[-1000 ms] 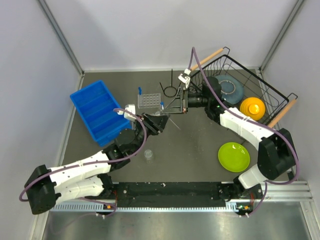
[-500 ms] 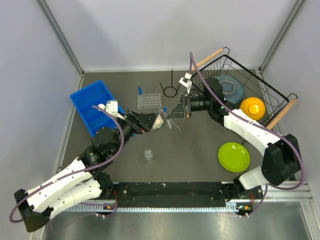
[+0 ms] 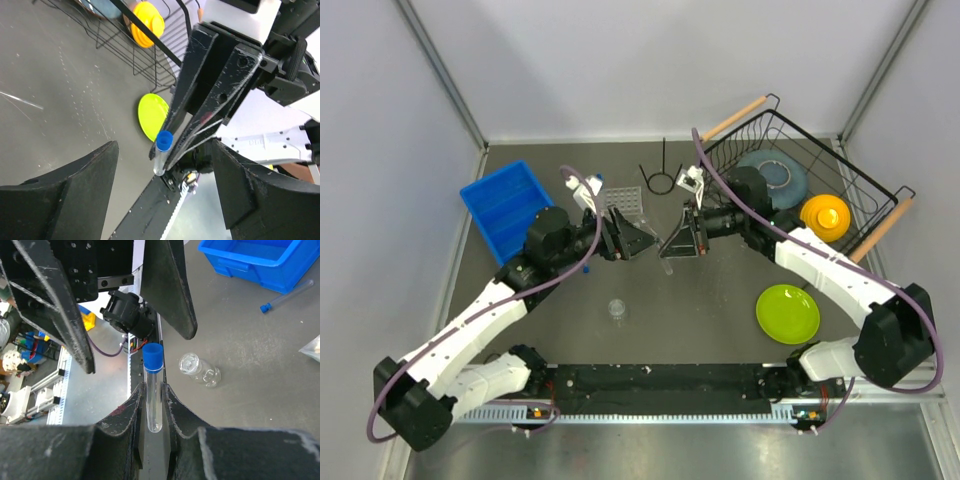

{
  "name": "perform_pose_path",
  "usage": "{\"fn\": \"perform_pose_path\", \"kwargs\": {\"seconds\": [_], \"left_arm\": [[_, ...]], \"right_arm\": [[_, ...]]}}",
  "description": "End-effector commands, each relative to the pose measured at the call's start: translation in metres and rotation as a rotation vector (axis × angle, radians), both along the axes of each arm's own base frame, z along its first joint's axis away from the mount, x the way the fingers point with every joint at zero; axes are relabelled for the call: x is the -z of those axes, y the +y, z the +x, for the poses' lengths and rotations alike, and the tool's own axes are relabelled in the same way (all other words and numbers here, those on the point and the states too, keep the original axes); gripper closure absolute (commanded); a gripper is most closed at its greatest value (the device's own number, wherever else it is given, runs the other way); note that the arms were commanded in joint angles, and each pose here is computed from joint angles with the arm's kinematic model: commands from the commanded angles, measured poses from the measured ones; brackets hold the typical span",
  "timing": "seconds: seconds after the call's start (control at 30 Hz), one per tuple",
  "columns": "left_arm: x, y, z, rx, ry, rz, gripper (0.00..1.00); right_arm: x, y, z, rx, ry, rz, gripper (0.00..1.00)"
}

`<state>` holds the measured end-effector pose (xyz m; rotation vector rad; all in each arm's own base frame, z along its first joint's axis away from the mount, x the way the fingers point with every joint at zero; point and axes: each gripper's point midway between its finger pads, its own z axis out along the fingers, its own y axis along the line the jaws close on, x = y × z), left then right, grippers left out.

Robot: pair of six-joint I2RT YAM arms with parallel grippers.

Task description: Organize the chemistry lab equipment

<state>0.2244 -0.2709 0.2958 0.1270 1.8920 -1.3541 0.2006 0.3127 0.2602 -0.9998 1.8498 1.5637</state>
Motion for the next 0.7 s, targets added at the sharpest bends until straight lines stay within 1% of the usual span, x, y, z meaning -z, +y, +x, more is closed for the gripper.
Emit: {"fn": "perform_pose_path", "kwargs": {"seconds": [0.0, 0.07, 0.1, 0.13, 0.17, 0.2, 0.27, 0.3, 0.37, 0.67], "left_arm": [[-0.033, -0.012, -0.014, 0.128, -0.071, -0.034, 0.24], [-0.027, -0.014, -0.012, 0.129, -0.053, -0.018, 0.26], [-0.025, -0.015, -0.01, 0.125, -0.048, -0.009, 0.3], [-0.025, -0.016, -0.01, 0.124, -0.054, -0.005, 0.31], [-0.018, -0.017, -0.009, 0.119, -0.028, 0.018, 0.31], [-0.016, -0.019, -0.01, 0.122, -0.024, 0.026, 0.34], [-0.01, -0.02, -0.007, 0.107, -0.014, 0.056, 0.37], [-0.008, -0.021, -0.008, 0.108, -0.015, 0.068, 0.4], [-0.006, -0.02, -0.005, 0.087, -0.012, 0.088, 0.43], [-0.003, -0.024, -0.002, 0.074, -0.007, 0.108, 0.52]], "right_arm": [[-0.007, -0.001, -0.01, -0.046, -0.07, 0.025, 0.94], [-0.006, -0.001, -0.01, -0.047, -0.073, 0.024, 0.94], [-0.006, -0.001, -0.01, -0.048, -0.074, 0.024, 0.94], [-0.005, -0.001, -0.01, -0.049, -0.073, 0.023, 0.94], [-0.005, -0.001, -0.009, -0.047, -0.071, 0.021, 0.94], [-0.005, 0.0, -0.01, -0.049, -0.071, 0.021, 0.94], [-0.005, 0.0, -0.011, -0.052, -0.071, 0.022, 0.94], [-0.005, 0.0, -0.011, -0.054, -0.072, 0.021, 0.94], [-0.004, 0.0, -0.012, -0.055, -0.071, 0.02, 0.94], [-0.003, 0.002, -0.014, -0.063, -0.074, 0.018, 0.94]]}}
